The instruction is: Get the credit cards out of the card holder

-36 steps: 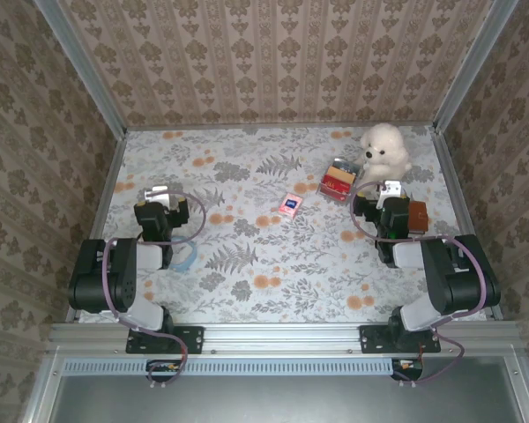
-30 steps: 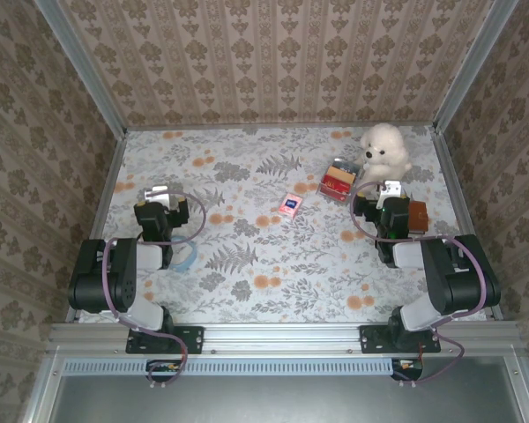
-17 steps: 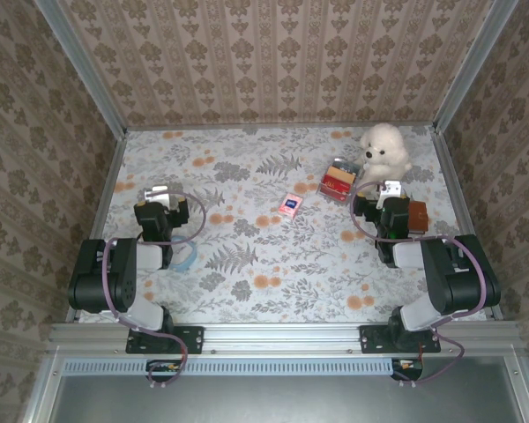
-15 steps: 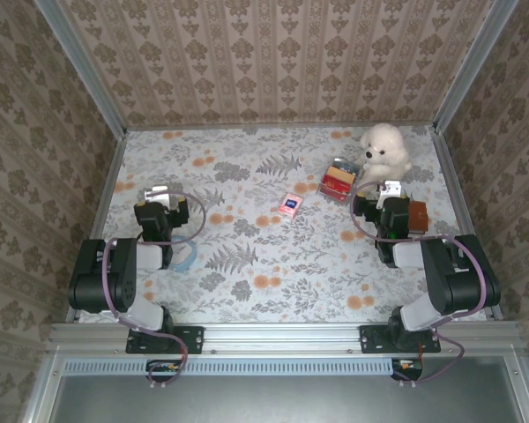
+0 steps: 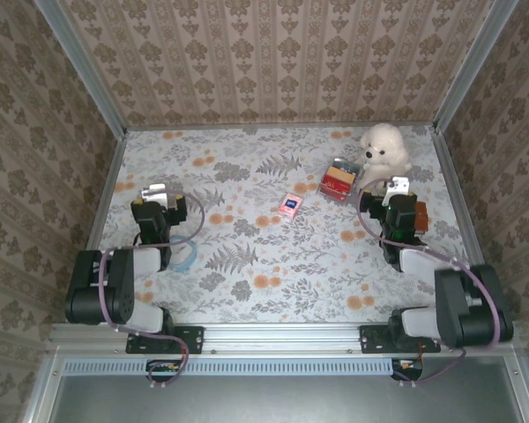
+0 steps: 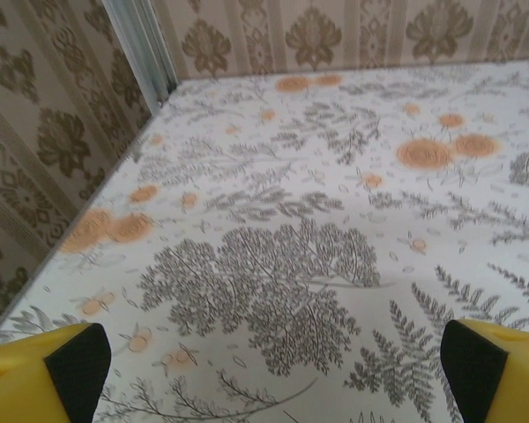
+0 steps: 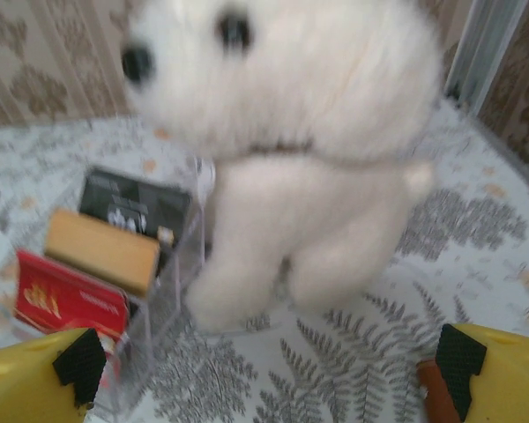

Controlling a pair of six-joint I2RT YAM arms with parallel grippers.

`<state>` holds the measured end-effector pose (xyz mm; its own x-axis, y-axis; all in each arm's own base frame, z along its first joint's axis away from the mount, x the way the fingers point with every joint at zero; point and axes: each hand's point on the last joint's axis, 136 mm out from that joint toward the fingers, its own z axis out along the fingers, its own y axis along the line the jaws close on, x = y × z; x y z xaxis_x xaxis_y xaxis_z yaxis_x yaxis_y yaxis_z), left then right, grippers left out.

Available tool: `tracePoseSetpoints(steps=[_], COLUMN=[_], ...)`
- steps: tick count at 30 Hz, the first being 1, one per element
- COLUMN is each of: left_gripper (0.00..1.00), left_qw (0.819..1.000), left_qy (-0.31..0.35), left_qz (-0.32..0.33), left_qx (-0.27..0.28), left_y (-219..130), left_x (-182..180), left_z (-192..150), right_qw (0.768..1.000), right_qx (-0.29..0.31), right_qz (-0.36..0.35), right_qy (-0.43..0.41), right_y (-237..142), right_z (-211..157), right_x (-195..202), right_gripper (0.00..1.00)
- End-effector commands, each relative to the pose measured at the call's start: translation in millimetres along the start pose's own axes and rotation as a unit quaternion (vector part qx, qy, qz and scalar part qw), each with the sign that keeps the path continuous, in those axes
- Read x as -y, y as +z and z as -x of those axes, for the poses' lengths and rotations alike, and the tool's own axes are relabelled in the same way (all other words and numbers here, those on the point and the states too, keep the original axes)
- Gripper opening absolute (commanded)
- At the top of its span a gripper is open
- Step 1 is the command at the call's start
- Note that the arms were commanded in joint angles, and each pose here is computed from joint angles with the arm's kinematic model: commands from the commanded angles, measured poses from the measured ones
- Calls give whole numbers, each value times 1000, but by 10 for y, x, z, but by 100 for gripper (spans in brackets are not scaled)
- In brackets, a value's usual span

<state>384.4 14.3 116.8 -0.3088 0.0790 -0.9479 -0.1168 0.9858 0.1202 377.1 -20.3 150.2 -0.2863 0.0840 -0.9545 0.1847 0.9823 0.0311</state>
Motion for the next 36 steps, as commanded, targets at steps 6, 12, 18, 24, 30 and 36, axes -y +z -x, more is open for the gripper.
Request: tracePoseSetpoints(steps=[6,12,18,24,30,36], left_gripper=[100,100,100,100,100,100], left_qw=[999,998,998,998,998,997], left_qy=[-2,-32,-47,-50,-51,-51], left_qz=[6,19,15,20,8,17], left_qx=[-52,-58,-45,-44,-44,-46], left_y=[-33,-116,-195,-230,-221,-216], left_x=[15,-47,-52,-77,-34,-58], left_z=[118,198,267,289,289,250], right_qw=[974,966,941,904,871,849], right_qx=[-97,-134,-204,-275,-341,-383], right_qz=[-163,-177,-177,-151,-187,-252], right_qy=[123,132,203,291,301,264], right_y=[-559,-648,-494,-186,124,336], right_z=[194,179,-116,-425,-577,-727], right_x=[550,586,666,858,1195,1463], right_gripper=[100,100,100,92,81,80])
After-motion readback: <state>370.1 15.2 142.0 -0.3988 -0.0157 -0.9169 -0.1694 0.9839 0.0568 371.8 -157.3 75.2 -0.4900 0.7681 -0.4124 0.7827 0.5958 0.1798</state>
